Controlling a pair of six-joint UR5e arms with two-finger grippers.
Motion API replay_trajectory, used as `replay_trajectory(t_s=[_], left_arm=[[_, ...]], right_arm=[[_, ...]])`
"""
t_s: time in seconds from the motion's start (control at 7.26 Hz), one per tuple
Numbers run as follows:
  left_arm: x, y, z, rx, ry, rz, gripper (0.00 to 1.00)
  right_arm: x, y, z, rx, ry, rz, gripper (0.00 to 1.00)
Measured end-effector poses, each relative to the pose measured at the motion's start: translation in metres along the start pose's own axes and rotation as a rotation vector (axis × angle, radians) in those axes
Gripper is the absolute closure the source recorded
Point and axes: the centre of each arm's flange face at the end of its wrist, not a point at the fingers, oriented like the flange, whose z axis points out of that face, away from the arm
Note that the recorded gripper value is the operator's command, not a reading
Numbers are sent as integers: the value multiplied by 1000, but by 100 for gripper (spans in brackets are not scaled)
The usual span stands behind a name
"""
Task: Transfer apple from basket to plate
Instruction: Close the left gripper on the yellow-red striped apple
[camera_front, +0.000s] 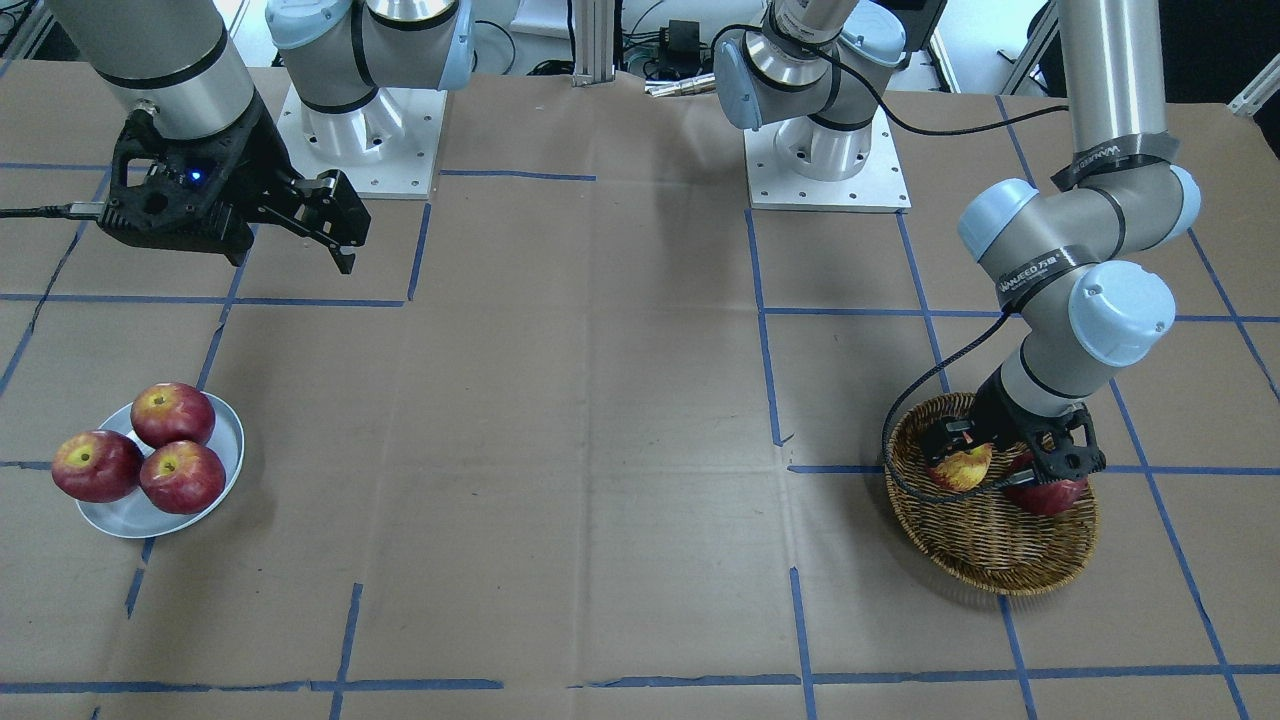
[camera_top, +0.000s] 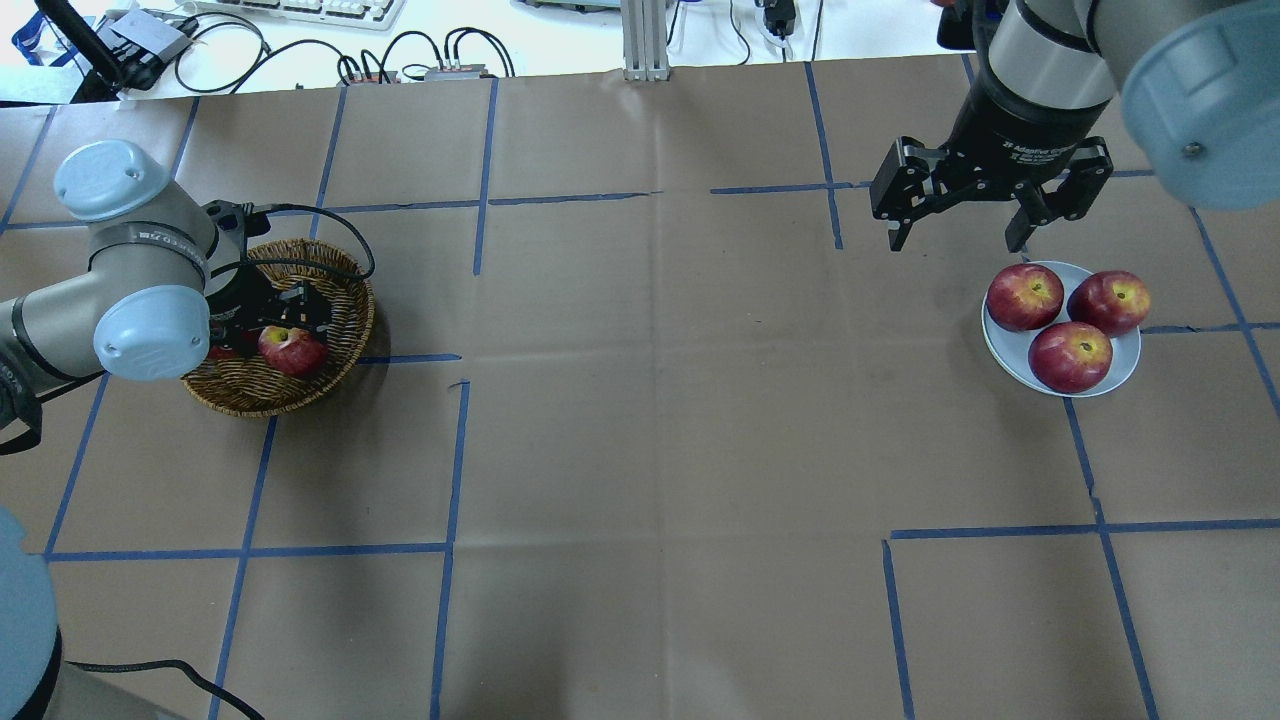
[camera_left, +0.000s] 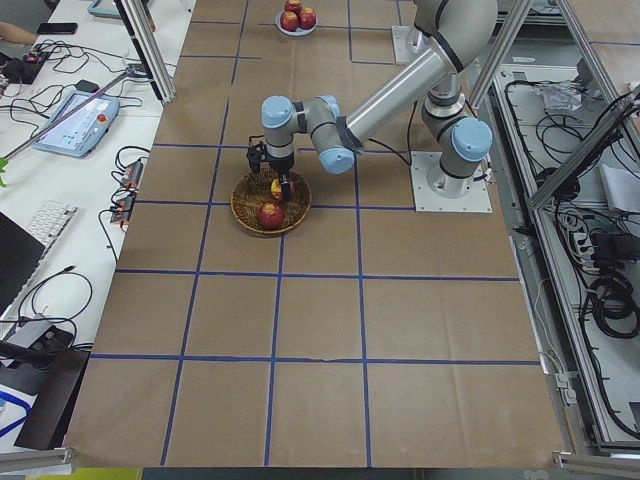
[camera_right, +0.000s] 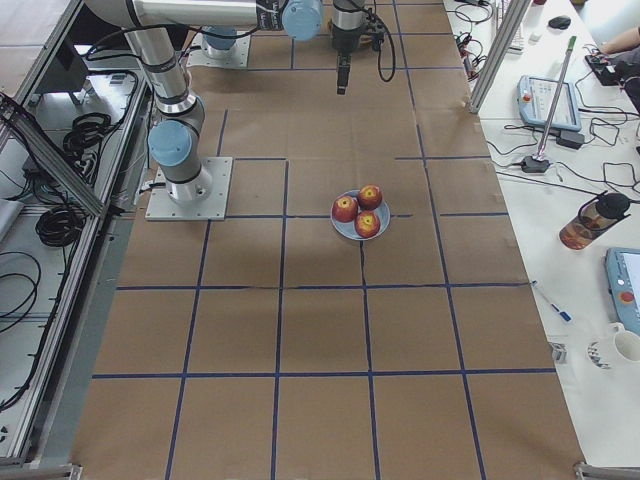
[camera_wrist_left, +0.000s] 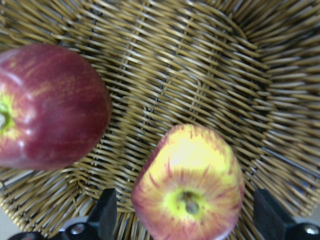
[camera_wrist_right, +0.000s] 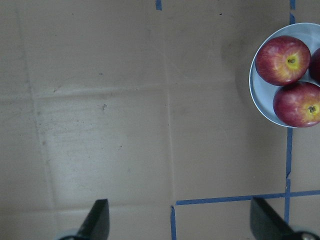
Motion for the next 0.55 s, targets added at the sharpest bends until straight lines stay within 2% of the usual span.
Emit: replay_trajectory(t_s=[0.14,0.55], left_arm=[[0,-1,4,-1,0,0,4],[1,-2,9,2,3,7,24]], right_arm=[[0,0,0,0,0,0,0],[0,0,0,1,0,1,0]])
